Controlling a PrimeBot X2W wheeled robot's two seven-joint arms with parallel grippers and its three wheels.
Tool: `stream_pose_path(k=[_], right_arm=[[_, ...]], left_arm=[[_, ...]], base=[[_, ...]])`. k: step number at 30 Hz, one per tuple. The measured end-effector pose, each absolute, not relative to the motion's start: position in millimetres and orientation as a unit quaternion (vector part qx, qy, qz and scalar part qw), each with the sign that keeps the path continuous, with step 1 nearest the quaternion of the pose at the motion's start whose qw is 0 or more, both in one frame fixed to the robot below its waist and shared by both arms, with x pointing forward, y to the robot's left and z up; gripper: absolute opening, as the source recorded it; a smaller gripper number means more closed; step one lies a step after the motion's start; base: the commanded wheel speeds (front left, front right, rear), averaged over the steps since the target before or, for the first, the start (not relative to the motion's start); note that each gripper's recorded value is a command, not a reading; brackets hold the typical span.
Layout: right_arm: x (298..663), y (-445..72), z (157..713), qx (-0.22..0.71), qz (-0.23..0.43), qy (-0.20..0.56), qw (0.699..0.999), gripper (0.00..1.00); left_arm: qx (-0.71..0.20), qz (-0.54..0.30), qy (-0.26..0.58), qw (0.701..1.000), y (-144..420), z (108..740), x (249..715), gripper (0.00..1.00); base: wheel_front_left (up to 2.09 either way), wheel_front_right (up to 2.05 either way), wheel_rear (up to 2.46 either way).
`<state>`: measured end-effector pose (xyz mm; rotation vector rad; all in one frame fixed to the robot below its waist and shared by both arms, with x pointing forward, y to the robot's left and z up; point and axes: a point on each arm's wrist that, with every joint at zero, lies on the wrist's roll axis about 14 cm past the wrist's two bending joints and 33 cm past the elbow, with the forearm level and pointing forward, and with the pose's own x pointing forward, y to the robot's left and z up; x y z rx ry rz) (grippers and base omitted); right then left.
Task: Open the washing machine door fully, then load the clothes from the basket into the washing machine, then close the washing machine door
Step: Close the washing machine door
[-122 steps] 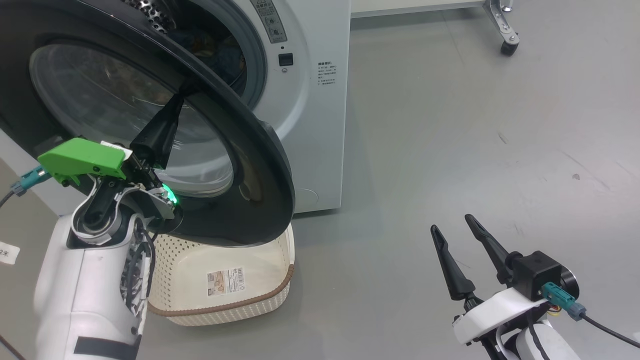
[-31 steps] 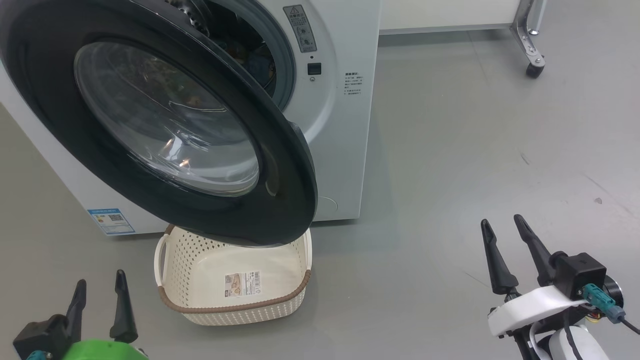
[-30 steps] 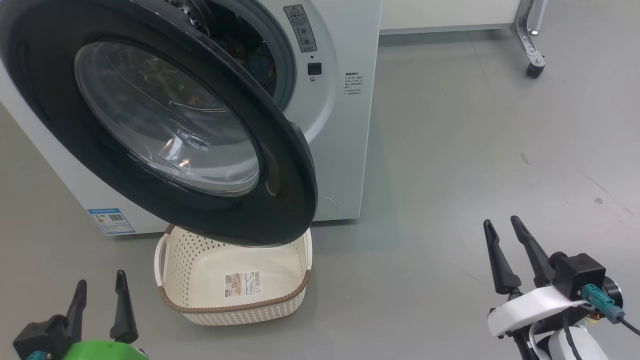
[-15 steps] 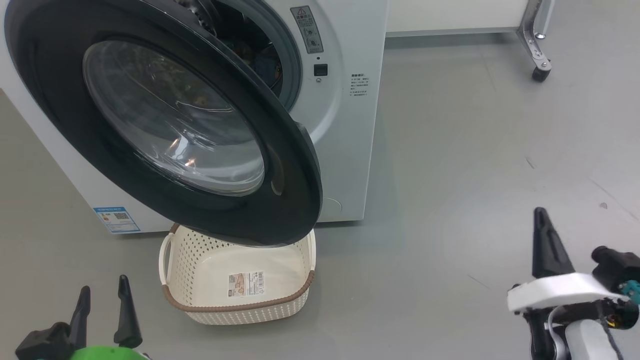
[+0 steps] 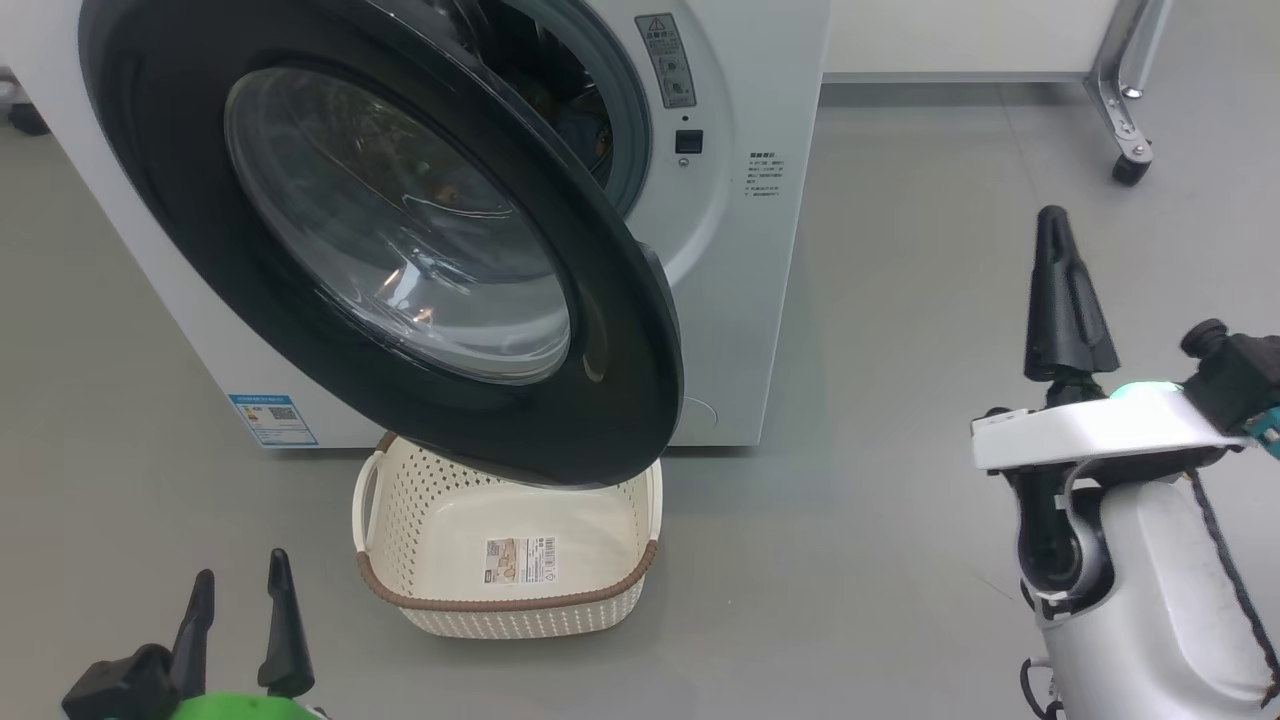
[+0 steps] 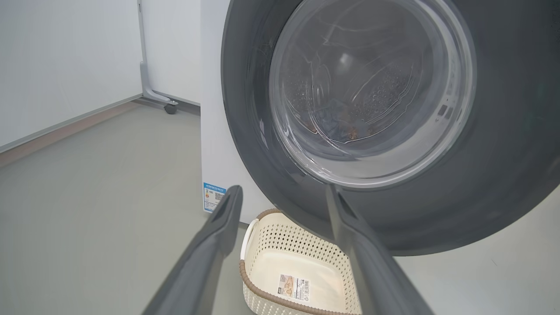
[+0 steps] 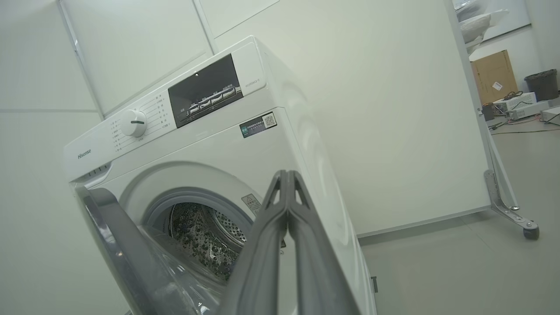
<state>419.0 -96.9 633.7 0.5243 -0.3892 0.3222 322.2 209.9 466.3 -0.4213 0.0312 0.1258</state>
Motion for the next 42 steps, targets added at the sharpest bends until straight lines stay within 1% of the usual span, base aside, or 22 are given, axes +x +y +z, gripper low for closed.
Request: stream_pose_path(k=[3, 7, 13, 20, 34, 38, 42], right_arm=[[414, -62, 629, 0.223, 0.207, -0.176, 0.936, 0.0], [401, -10, 630, 0.192, 0.285, -0.167, 0.924, 0.0], [387, 30, 636, 0.17, 0.351, -0.17, 0.905, 0.0], [388, 50, 630, 0.16, 0.381, -0.16, 0.896, 0.0], [404, 83, 583, 0.115, 0.436, -0.103, 0.887, 0.0], [401, 98, 569, 0.111, 0.458, -0.084, 0.878, 0.0], [395, 117, 563, 0.121, 0.481, -0.072, 0.865, 0.0]], left_arm=[[-0.207, 0.075, 0.013, 0.975, 217, 466, 319, 1.0], [-0.206, 0.09, 0.009, 0.974, 228, 466, 315, 1.0], [-0.203, 0.088, 0.01, 0.975, 226, 466, 315, 1.0], [-0.207, 0.087, 0.017, 0.974, 224, 462, 314, 1.0], [-0.208, 0.086, 0.018, 0.974, 221, 461, 324, 1.0], [-0.203, 0.095, 0.015, 0.974, 227, 463, 323, 1.0], [-0.201, 0.118, 0.014, 0.972, 241, 462, 313, 1.0]], base=[[0.0, 0.0, 0.0], [0.0, 0.0, 0.0], [0.0, 0.0, 0.0], [0.0, 0.0, 0.0], [0.0, 0.0, 0.0], [0.0, 0.0, 0.0], [0.0, 0.0, 0.0]])
